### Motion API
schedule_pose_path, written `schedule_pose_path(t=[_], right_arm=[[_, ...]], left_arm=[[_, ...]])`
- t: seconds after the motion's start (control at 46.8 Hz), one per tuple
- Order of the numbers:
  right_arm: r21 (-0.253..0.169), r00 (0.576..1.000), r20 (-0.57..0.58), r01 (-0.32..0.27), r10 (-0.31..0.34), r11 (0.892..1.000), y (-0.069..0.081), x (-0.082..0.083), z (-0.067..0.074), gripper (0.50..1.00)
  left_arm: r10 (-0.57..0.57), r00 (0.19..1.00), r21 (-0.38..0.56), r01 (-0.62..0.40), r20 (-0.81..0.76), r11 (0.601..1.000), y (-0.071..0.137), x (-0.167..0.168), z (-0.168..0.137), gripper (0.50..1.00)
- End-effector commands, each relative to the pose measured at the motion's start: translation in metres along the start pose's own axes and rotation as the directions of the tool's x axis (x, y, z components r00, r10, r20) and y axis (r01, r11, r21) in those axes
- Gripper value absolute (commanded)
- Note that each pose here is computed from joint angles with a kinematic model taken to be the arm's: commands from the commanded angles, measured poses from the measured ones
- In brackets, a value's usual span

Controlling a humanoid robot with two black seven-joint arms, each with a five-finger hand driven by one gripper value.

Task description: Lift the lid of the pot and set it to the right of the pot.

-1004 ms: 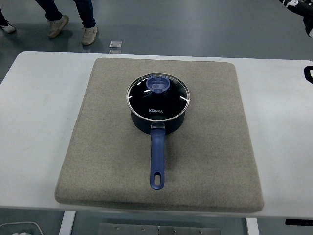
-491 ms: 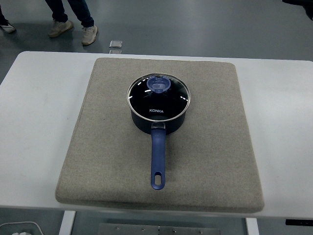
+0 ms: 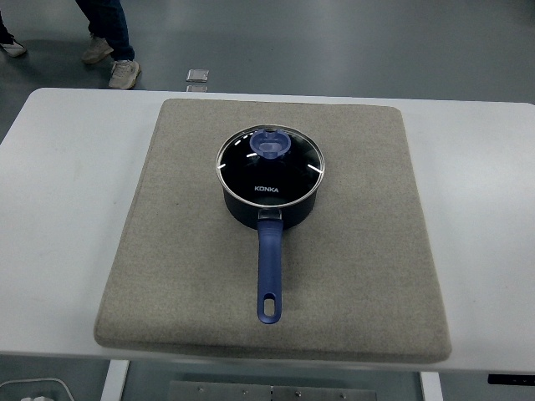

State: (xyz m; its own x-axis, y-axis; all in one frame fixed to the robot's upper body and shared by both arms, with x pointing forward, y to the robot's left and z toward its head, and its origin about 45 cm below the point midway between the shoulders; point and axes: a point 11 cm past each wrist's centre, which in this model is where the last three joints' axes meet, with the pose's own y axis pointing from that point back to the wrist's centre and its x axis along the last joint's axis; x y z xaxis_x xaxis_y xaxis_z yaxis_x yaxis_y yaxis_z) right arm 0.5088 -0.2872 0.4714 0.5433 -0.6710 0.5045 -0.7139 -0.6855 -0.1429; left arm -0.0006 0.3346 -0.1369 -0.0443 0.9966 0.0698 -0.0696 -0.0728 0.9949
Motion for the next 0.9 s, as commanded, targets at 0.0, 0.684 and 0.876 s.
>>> schedule_pose_path(t=[0.0,0.684,0.876], right_arm=[[-0.004,0.997,-0.027,0.070,-0.070,0.998,-0.003,-0.005,-0.010,0.924],[-0.095,0.786,-0.443,0.438,-0.432,0.894,-0.041,-0.083,-0.072,0.911],[-0.112,0.732,-0.533,0.436,-0.424,0.893,-0.047,-0.096,-0.066,0.907]], left_arm=[[0.000,1.000,0.000,0.000,0.000,1.000,0.000,0.000,0.000,1.000],[0.000,1.000,0.000,0.000,-0.001,1.000,0.000,0.000,0.000,1.000],[0.000,1.000,0.000,0.000,-0.001,1.000,0.000,0.000,0.000,1.000]])
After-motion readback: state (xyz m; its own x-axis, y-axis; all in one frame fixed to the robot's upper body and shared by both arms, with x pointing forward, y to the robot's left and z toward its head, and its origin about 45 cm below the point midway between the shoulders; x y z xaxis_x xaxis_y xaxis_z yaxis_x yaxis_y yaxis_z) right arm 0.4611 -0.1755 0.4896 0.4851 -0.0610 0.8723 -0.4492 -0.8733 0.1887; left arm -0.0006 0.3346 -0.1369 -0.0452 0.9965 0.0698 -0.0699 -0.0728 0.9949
